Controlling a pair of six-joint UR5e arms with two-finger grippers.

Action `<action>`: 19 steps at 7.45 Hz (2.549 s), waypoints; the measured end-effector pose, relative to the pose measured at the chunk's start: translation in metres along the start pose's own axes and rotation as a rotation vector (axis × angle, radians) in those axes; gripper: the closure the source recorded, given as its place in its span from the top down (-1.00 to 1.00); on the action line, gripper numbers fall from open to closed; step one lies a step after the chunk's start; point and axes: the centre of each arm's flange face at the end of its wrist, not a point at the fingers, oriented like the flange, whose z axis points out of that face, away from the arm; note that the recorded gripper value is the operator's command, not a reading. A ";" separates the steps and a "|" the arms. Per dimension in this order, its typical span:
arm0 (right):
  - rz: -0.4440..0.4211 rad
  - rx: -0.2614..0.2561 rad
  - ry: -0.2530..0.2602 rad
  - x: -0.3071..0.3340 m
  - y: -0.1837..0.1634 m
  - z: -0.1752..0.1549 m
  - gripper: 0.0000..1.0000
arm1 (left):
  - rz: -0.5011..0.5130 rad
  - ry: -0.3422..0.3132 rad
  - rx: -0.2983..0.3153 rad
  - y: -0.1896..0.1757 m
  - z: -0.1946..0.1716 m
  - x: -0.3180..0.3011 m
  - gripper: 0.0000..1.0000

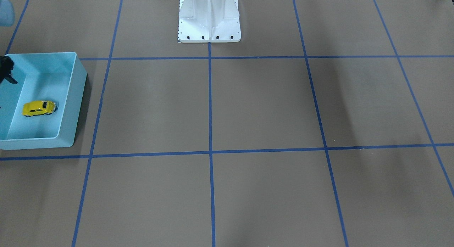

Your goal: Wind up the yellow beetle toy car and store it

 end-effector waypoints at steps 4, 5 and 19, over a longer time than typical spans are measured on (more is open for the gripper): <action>0.592 0.009 -0.035 0.041 0.170 -0.063 1.00 | -0.002 0.000 -0.002 0.001 0.001 -0.001 1.00; 0.776 0.019 -0.060 0.040 0.197 -0.069 1.00 | -0.003 -0.001 -0.002 0.001 0.001 -0.001 1.00; 1.520 -0.076 -0.019 0.094 0.216 -0.043 1.00 | -0.002 -0.003 -0.004 0.000 0.002 -0.001 1.00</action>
